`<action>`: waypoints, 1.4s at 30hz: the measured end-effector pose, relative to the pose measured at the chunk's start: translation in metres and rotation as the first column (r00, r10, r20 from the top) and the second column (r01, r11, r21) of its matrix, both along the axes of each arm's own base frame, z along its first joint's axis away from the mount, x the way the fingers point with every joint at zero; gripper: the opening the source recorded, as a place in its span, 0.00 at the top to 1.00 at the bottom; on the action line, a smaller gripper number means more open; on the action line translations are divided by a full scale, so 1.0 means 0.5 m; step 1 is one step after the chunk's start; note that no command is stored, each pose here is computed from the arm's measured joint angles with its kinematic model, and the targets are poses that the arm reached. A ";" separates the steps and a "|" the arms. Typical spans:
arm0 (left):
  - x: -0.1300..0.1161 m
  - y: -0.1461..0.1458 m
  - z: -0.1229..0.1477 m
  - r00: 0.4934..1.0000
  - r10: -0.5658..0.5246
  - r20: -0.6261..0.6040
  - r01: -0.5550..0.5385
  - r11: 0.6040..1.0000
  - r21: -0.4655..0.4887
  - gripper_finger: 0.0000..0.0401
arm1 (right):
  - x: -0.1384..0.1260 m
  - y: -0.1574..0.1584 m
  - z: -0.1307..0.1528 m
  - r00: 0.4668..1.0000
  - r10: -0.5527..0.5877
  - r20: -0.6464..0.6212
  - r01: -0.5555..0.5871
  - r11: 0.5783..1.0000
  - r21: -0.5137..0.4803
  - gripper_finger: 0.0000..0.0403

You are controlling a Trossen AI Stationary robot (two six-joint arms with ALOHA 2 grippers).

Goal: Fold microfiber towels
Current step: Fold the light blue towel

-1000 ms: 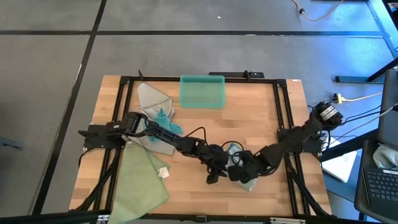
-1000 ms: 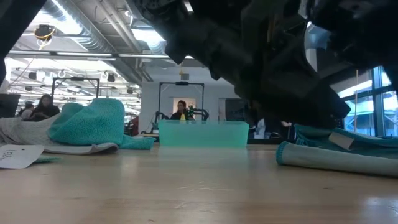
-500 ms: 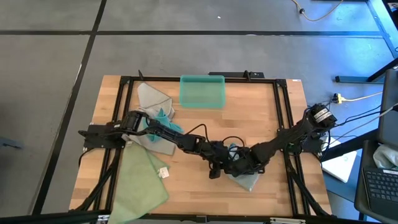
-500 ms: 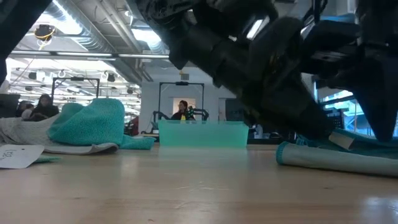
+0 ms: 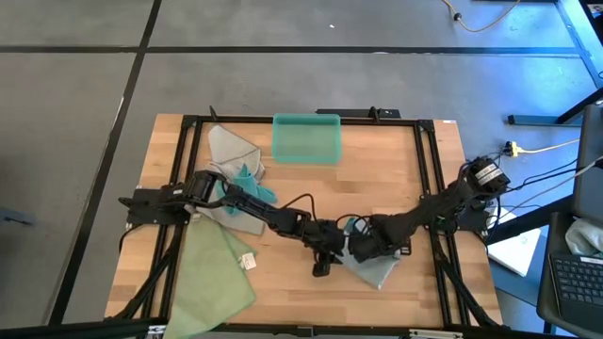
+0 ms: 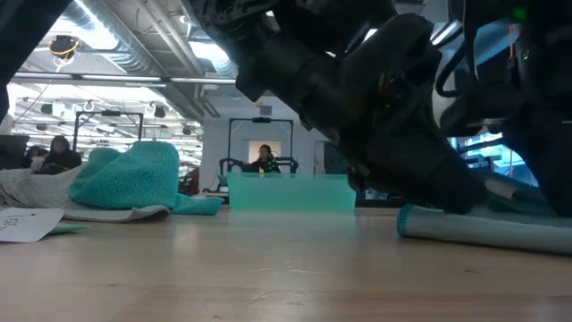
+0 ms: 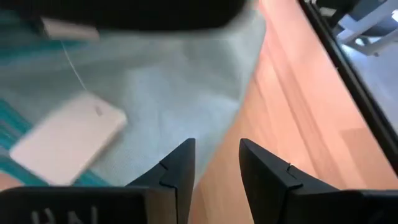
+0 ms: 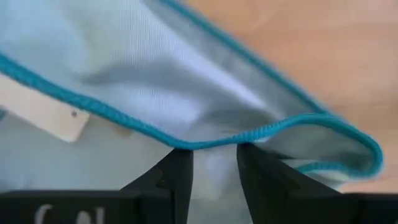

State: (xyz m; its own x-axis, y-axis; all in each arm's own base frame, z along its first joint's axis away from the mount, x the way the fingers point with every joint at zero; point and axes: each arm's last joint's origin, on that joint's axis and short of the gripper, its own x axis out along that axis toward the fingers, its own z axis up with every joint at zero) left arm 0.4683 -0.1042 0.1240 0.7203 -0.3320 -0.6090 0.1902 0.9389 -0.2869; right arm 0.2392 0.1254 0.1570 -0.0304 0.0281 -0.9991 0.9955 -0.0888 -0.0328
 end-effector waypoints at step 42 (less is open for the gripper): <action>-0.042 0.060 0.118 0.994 0.037 -0.104 -0.036 0.999 0.016 0.71 | 0.040 0.110 0.221 0.918 0.311 0.247 -0.308 0.950 -0.054 0.69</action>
